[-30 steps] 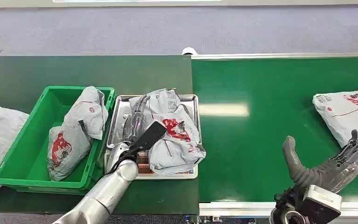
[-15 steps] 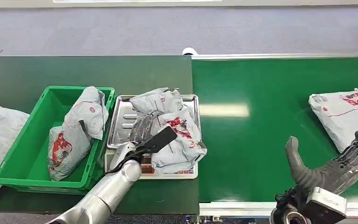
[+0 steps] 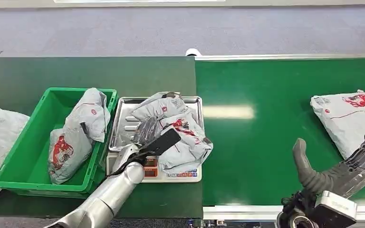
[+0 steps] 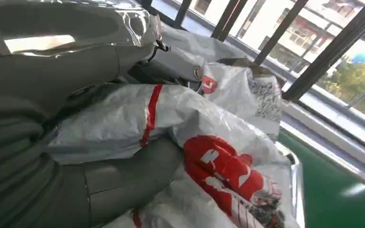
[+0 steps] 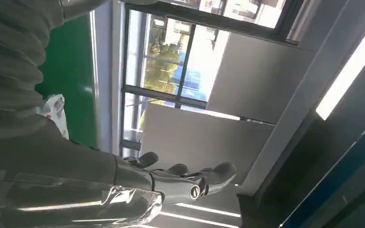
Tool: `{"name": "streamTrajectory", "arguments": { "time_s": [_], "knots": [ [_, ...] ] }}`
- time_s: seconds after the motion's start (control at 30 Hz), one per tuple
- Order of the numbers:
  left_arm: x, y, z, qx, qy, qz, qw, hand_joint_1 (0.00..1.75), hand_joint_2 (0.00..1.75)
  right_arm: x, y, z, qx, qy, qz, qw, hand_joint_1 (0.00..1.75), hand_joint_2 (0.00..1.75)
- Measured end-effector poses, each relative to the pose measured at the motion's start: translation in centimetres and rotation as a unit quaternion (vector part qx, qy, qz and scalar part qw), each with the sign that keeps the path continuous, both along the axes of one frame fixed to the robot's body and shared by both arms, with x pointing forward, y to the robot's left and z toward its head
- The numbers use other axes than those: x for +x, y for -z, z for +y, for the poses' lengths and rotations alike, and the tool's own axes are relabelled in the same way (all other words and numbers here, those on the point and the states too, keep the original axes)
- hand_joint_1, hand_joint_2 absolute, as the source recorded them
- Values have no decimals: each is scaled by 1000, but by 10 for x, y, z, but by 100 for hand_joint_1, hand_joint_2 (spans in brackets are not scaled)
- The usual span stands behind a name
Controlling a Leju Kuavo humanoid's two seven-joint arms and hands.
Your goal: Moved the parcel from conveyor to table for the left to box.
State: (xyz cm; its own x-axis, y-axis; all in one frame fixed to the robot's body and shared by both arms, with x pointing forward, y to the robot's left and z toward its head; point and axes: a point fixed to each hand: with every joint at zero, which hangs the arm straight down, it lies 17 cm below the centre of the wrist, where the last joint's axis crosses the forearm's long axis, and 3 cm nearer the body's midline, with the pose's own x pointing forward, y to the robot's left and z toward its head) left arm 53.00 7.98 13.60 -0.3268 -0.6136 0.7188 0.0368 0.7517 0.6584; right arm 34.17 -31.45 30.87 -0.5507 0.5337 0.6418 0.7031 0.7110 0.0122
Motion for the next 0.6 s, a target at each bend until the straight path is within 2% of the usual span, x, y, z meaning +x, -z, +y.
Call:
{"name": "streamTrajectory", "arguments": {
  "time_s": [0.13, 0.33, 0.47, 0.6],
  "knots": [
    [-11, -30, 14, -86, -16, -63, 994, 175, 175, -3, 1, 0, 1, -1, -3, 1000, 0, 175],
    [-38, -107, 49, -190, -61, -189, 962, 175, 175, -6, 5, -2, 0, 1, -1, 1000, 0, 175],
    [-74, -155, 77, -230, -83, -280, 928, 175, 175, -9, 8, -4, 0, 5, -1, 1000, 0, 175],
    [-105, -186, 99, -225, -94, -349, 905, 175, 175, -12, 12, -7, 0, 12, 2, 1000, 0, 175]
  ]
}}
